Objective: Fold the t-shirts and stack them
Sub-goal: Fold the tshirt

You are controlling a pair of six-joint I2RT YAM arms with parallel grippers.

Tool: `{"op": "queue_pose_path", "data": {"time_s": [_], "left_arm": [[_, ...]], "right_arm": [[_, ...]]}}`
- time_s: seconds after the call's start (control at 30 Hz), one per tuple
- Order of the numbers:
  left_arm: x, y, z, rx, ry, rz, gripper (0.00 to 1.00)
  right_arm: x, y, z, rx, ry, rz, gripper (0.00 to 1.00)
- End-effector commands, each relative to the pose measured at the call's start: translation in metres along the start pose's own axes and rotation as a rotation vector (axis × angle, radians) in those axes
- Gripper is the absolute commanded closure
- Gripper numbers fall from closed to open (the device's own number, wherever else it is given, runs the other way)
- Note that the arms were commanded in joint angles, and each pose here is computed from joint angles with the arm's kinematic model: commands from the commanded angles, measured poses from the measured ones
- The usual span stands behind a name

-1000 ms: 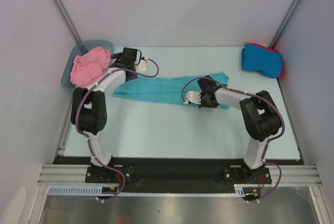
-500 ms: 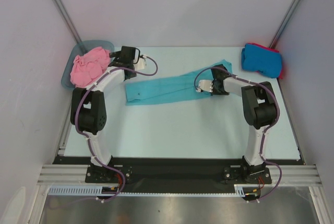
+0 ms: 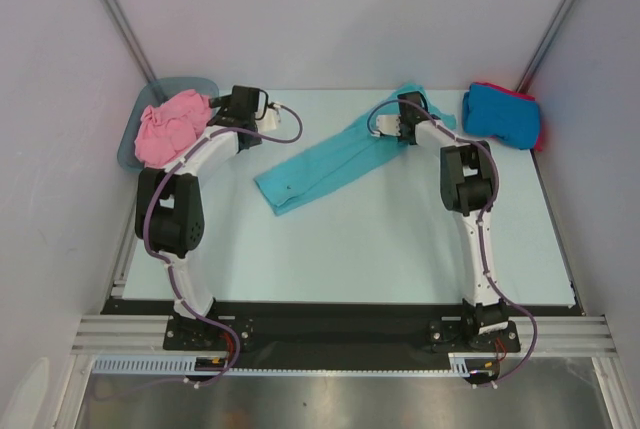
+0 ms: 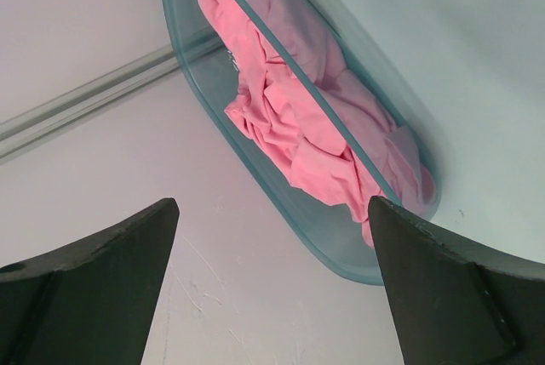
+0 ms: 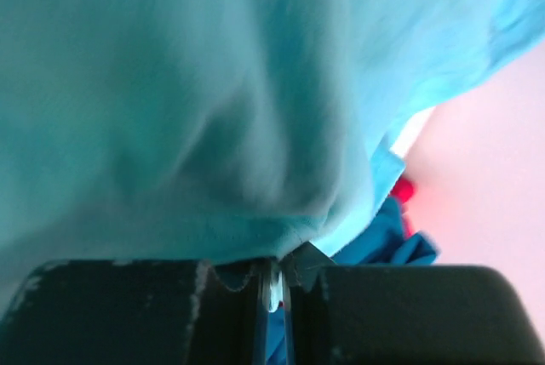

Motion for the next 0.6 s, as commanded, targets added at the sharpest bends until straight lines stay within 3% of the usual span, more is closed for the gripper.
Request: {"op": "queue_pose_path", "data": {"time_s": [0.0,0.13,0.17,0.27,0.33,0.37,0.57], "left_arm": [[0.0,0.018,0.009,0.047,-0.012,0.046,0.0],[-0.001,0.019,0.011,0.048,-0.005,0.049,0.0],[-0.001,0.018,0.011,0.048,-0.005,0.052,0.0],[-0.001,0.019,0.012,0.049,-0.005,0.061,0.0],[-0.001,0.017,0.01,0.043,-0.004,0.06,0.0],[-0.001,0.016,0.01,0.042,-0.002,0.059,0.0],[0.001,0.017,0.007,0.039,-0.002,0.058,0.0]], "right_arm": [[0.01,0.026,-0.034,0.104,-0.022,0.048,0.87],[0.01,0.021,-0.031,0.101,-0.027,0.019,0.65],[0.007,0.029,-0.029,0.123,-0.024,0.019,0.46],[0.003,0.021,-0.002,0.118,-0.05,-0.004,0.2],[-0.006,0.041,0.01,0.197,-0.043,0.013,0.15],[-0.009,0.028,0.031,0.17,-0.06,-0.007,0.14],[-0.003,0.057,0.111,0.304,-0.146,0.006,0.14]]}}
Point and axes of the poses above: each gripper's point midway between its finger pads, its own z axis back along the fingers, its own y axis along the line the jaws close on, x = y × z, the point moved 7 cm from there along z, back along the fingers, and after that the axes turned 10 degrees about -z, right-handed, at the moved point
